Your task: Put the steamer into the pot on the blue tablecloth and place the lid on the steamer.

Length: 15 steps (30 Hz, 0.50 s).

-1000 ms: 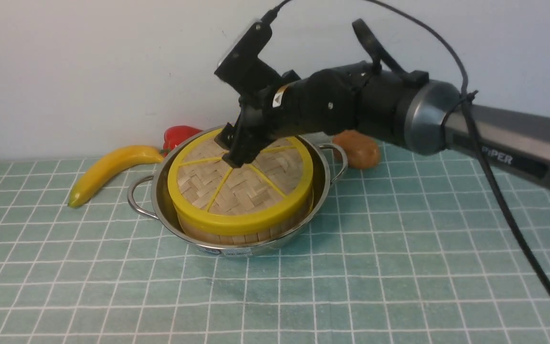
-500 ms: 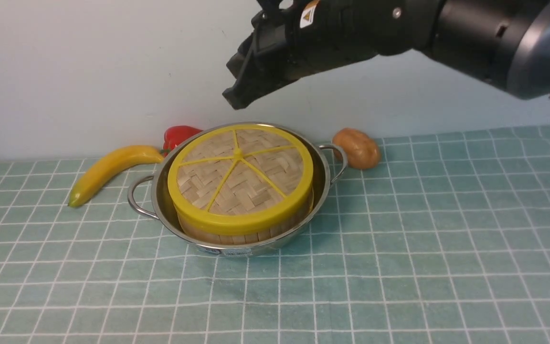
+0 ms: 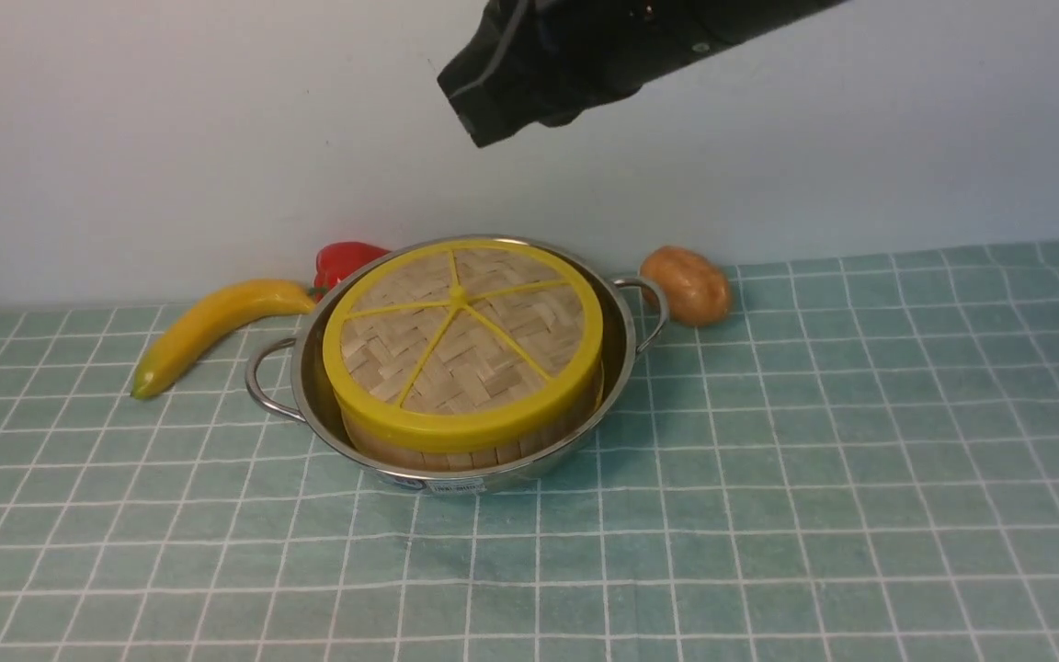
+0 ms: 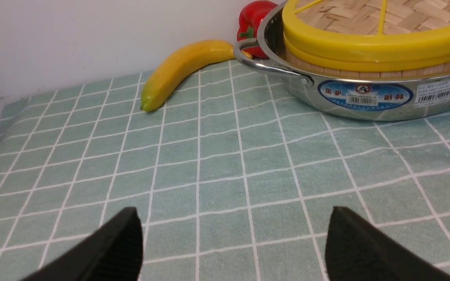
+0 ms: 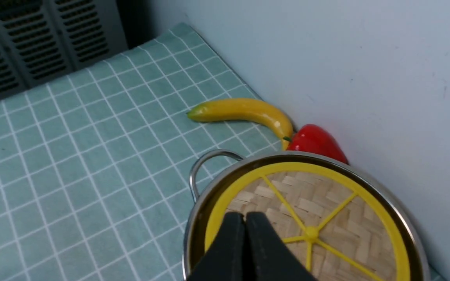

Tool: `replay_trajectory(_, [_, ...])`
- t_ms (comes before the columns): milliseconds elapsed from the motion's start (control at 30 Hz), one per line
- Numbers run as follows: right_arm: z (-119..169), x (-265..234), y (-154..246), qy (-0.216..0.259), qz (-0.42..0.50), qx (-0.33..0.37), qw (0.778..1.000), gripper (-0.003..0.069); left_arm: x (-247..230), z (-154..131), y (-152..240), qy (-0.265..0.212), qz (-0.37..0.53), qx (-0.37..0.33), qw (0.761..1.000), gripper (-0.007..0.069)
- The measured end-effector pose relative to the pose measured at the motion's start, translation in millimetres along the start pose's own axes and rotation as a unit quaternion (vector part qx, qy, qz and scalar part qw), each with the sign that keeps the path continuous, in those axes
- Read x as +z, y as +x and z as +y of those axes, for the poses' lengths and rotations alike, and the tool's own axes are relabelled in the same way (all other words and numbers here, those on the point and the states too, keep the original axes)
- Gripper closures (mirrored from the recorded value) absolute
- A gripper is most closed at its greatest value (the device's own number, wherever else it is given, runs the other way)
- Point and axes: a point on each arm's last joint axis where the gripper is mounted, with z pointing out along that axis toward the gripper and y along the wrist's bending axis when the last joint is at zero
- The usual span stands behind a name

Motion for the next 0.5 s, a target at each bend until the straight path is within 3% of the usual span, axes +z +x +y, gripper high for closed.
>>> replay_trajectory(167, [-3.0, -10.9, 14.3, 0.026, 0.035, -0.001, 0.999, 0.0651, 0.0, 0.0, 0.0, 0.0, 0.0, 0.0, 1.0, 0.0047])
replay_trajectory(267, [-9.2, -37.3, 50.8, 0.073, 0.046, 0.017, 0.996, 0.065, 0.0, 0.0, 0.0, 0.0, 0.0, 0.0, 1.0, 0.0047])
replay_trajectory(400, [-18.8, -100.1, 98.4, 0.147, -0.021, 0.08, 0.986, 0.0645, 0.0, 0.0, 0.0, 0.0, 0.0, 0.0, 1.0, 0.0047])
replay_trajectory(467, [-21.3, -147.2, 145.3, 0.213, -0.095, 0.128, 0.964, 0.0641, 0.0, 0.0, 0.0, 0.0, 0.0, 0.0, 1.0, 0.0047])
replay_trajectory(500, [-21.8, -144.3, 149.8, 0.213, -0.092, 0.129, 0.964, 0.0641, 0.0, 0.0, 0.0, 0.0, 0.0, 0.0, 1.0, 0.0047])
